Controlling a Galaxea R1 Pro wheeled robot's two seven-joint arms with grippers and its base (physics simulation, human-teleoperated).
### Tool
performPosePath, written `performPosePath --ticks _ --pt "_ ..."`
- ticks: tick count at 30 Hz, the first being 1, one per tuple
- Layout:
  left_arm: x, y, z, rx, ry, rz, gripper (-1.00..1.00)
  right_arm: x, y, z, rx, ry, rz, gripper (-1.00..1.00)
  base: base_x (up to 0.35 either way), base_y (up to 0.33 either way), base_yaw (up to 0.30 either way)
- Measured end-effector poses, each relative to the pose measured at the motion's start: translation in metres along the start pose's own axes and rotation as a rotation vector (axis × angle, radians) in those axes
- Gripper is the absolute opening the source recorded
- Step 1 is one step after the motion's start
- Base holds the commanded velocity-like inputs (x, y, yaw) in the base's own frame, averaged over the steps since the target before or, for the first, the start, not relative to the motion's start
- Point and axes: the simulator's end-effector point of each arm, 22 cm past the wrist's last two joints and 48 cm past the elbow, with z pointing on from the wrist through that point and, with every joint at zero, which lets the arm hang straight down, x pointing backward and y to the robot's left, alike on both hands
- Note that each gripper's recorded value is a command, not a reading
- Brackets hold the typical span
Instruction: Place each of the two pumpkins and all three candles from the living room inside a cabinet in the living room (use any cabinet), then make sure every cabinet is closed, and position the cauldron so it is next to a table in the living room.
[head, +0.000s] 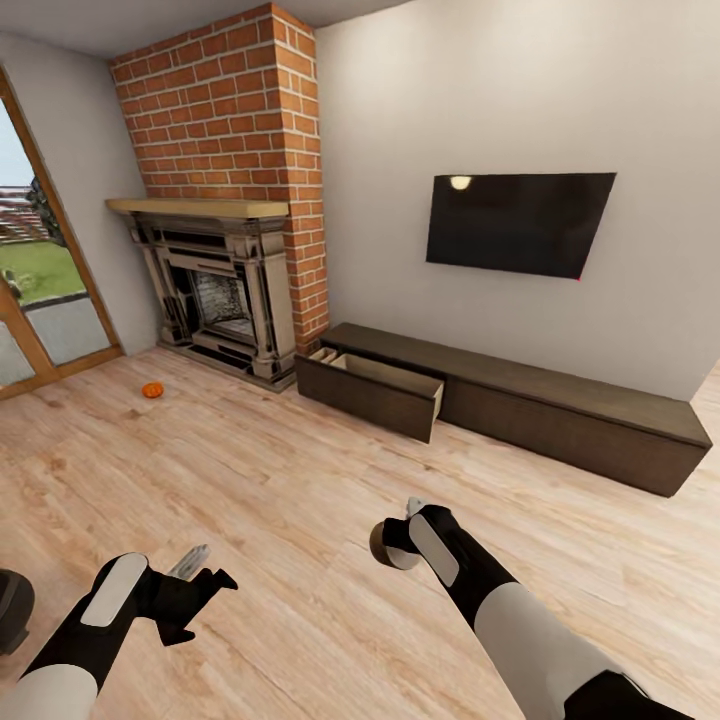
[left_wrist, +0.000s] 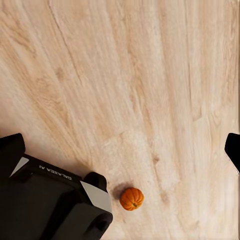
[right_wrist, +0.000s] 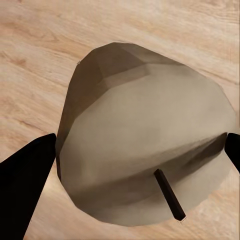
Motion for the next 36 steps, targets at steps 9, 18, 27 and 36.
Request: performPosePath --ticks 9,18,27,36 --pt "-0.0002 0.0003 -0.0001 -0.001 0.000 0.001 1.00 0.0000 0.0002 0.0000 -0.001 0.000 0.000 -1.00 0.219 0.000 0.054" --pt "-0.0004 0.0005 -0.0002 -0.001 -0.001 0.001 1.00 0.0000 0.0002 0.0000 -0.001 0.000 0.000 -1.00 0.219 0.000 0.001" --pt "-0.0004 0.0005 -0.0002 -0.001 -0.001 0.001 1.00 0.0000 0.0002 0.0000 -0.001 0.000 0.000 -1.00 0.219 0.000 0.000" --pt "-0.0004 0.0005 -0.0002 -0.001 -0.001 0.001 1.00 0.0000 0.0002 0.0000 -0.001 0.000 0.000 -1.00 0.218 0.000 0.000"
